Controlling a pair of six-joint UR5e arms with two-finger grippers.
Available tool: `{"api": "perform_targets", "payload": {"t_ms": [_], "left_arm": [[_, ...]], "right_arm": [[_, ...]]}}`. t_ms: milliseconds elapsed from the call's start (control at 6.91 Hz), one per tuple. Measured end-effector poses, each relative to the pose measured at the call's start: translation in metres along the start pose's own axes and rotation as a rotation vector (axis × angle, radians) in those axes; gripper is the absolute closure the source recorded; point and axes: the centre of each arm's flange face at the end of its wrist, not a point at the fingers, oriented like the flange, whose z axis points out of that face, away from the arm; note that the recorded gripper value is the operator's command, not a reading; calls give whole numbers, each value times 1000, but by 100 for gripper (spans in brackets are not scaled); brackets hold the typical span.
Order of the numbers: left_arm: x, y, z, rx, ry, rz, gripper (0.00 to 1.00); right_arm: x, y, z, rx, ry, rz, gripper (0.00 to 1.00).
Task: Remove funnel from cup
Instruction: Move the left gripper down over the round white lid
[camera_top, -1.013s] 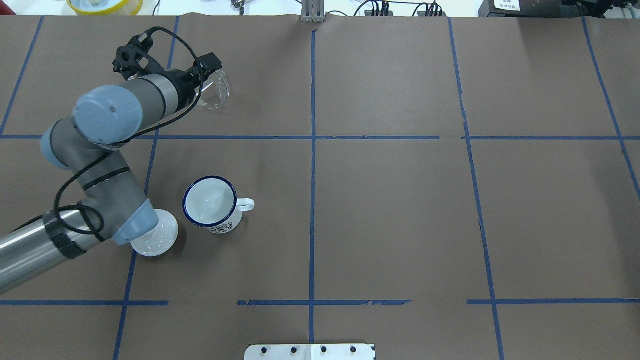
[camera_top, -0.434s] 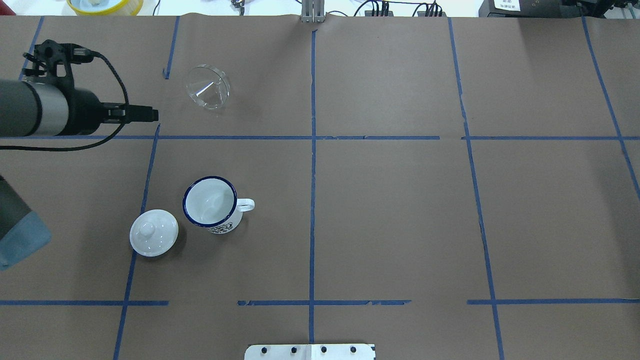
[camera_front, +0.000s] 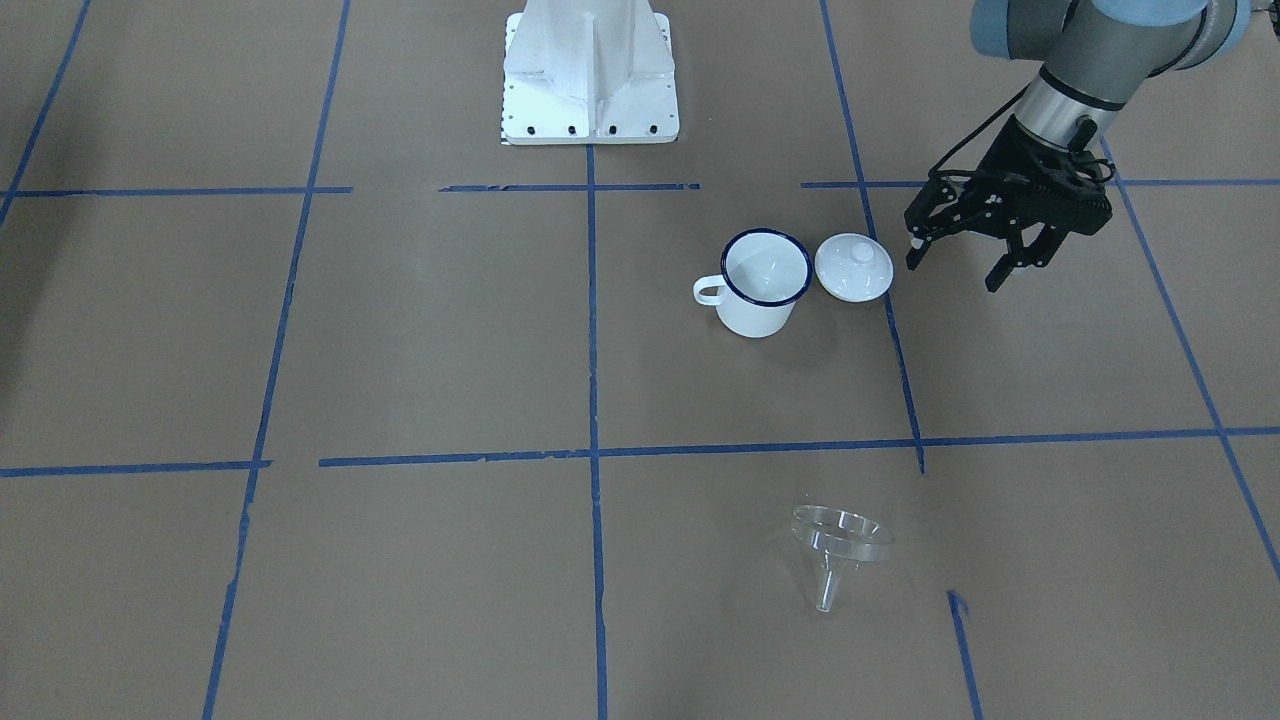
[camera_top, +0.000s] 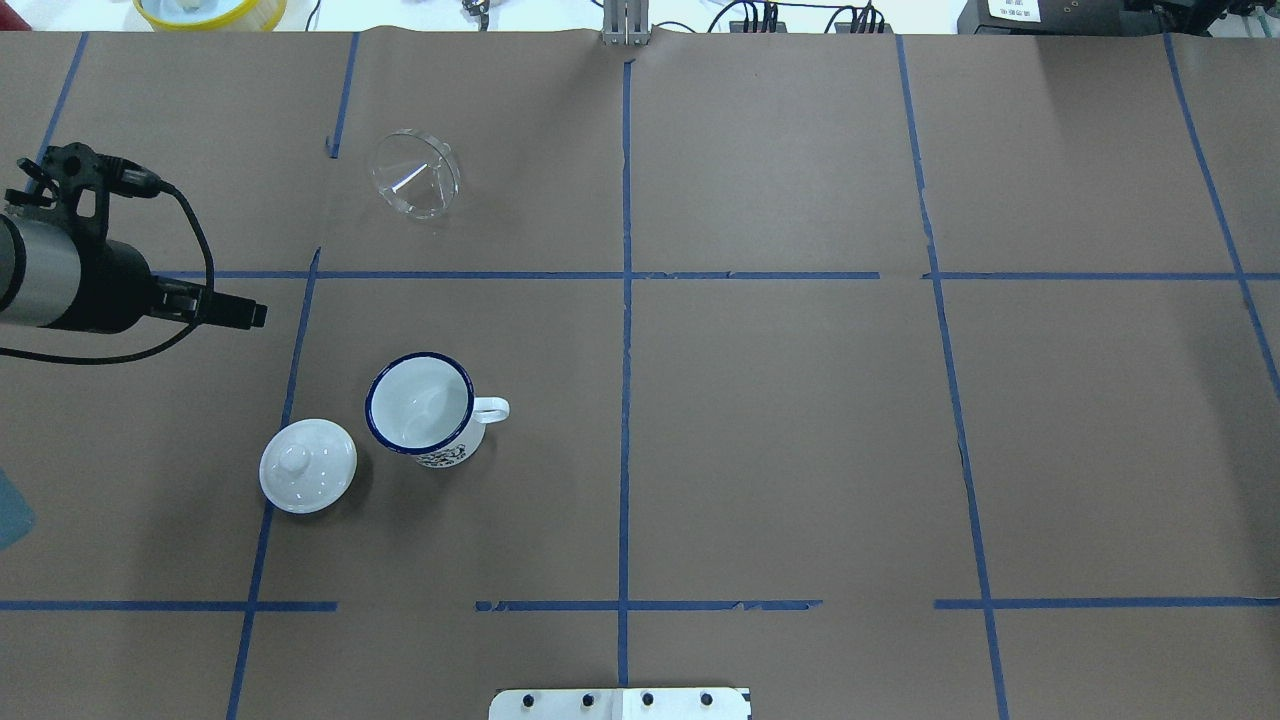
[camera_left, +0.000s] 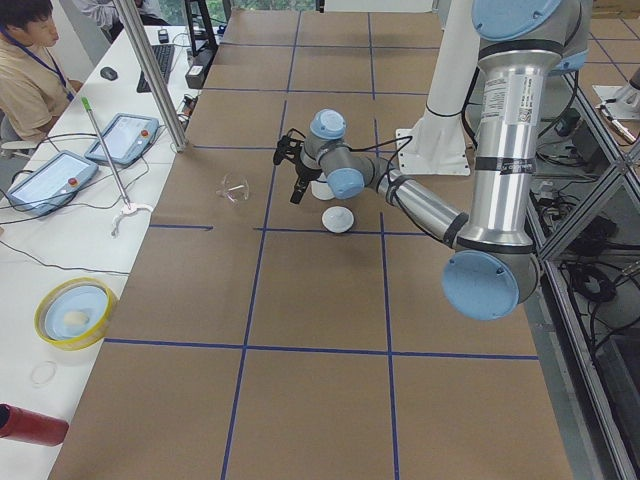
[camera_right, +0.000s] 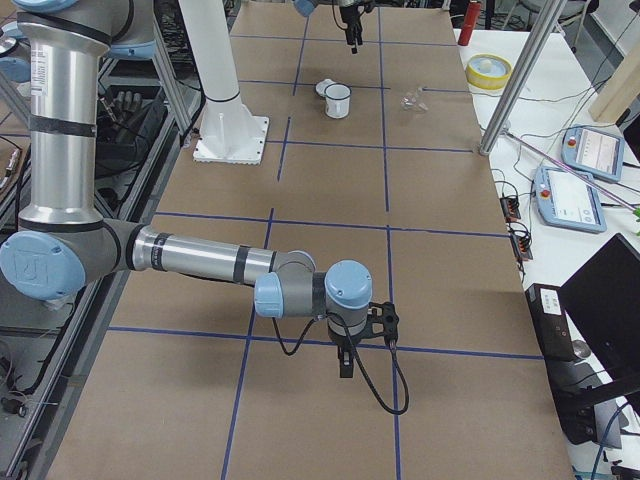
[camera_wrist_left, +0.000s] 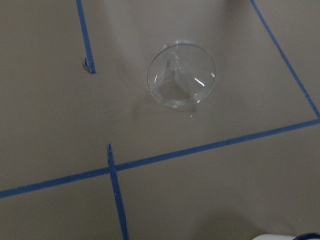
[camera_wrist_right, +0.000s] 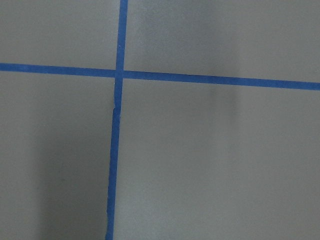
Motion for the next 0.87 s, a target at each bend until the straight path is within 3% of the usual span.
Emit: {"api": "perform_targets", "payload": {"t_ms": [289,579,724,868], "left_arm": [[21,32,32,-77,-62,-2,0],[47,64,59,-120,-82,-45,0],[55,77,69,-141,-88,-70,3],[58,83,76,-154,-93,-80,16]], "right_arm": [[0,0,0,0,0,0,0],[0,0,0,0,0,0,0],[0,0,0,0,0,0,0],[0,0,0,0,0,0,0]]}}
